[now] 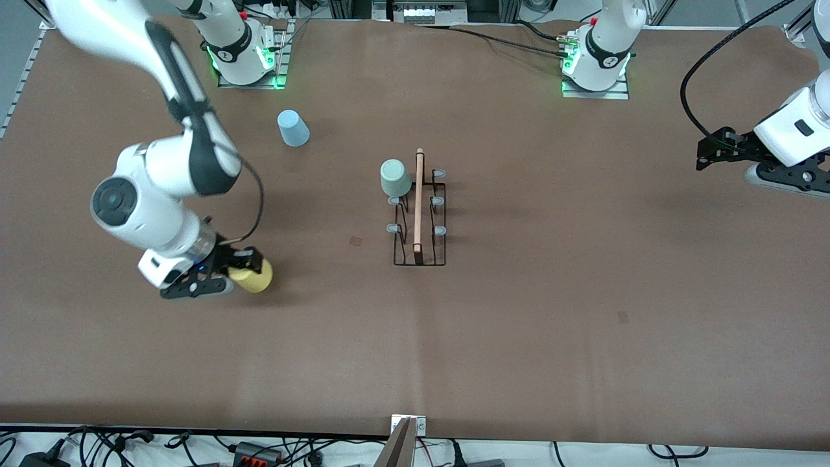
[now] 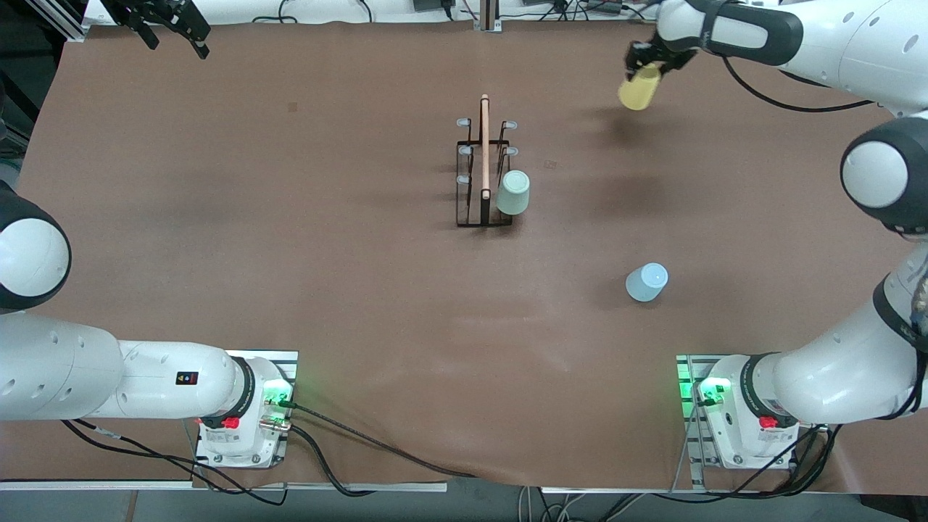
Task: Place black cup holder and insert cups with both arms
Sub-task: 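Carry the yellow cup to the rack and lower it onto a peg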
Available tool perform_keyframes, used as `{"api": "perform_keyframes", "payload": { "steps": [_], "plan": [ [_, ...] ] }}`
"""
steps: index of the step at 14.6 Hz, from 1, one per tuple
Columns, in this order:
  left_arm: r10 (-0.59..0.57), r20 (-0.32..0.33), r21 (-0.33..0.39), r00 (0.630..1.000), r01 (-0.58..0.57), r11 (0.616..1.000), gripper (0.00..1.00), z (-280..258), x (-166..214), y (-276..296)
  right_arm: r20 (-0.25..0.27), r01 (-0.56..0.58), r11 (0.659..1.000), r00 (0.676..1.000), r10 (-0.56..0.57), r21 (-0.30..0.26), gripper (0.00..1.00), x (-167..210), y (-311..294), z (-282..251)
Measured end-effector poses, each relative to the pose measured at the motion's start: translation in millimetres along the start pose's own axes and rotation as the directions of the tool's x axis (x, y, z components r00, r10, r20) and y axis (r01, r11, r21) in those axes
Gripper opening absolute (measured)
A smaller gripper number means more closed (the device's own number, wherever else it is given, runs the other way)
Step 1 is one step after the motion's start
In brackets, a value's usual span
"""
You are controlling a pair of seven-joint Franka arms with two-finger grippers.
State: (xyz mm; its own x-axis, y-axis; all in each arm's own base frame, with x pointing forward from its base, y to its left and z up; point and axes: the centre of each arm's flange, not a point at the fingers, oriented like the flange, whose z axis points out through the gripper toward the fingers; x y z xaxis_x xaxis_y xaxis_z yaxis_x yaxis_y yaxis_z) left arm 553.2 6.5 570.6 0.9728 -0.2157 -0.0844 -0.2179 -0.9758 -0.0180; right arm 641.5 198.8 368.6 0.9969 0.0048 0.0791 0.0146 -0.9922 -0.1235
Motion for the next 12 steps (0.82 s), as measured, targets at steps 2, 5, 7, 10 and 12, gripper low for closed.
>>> {"api": "perform_keyframes", "payload": {
  "steps": [2, 5, 7, 10, 12],
  "plan": [
    [-0.001, 0.0, 0.0, 1.0, 0.001, 1.0, 1.0, 0, 0, 0, -0.008, -0.124, 0.992, 0.992, 0.125, 0.024, 0.67, -29, -78, -19],
    [-0.001, 0.0, 0.0, 1.0, 0.001, 1.0, 1.0, 0, 0, -1, -0.005, -0.246, 0.968, 0.969, 0.247, 0.039, 0.67, -77, -175, -22],
    [-0.001, 0.0, 0.0, 1.0, 0.001, 1.0, 1.0, 0, 0, -1, -0.007, -0.295, 0.955, 0.955, 0.295, 0.036, 0.67, -98, -208, -21],
    [-0.001, 0.0, 0.0, 1.0, 0.001, 1.0, 1.0, 0, 0, -1, -0.01, -0.307, 0.951, 0.951, 0.308, 0.032, 0.67, -113, -232, -15],
    [-0.001, 0.0, 0.0, 1.0, 0.001, 1.0, 1.0, 0, 0, -1, -0.027, -0.299, 0.954, 0.954, 0.3, 0.025, 0.67, -110, -240, -9]
  ]
}}
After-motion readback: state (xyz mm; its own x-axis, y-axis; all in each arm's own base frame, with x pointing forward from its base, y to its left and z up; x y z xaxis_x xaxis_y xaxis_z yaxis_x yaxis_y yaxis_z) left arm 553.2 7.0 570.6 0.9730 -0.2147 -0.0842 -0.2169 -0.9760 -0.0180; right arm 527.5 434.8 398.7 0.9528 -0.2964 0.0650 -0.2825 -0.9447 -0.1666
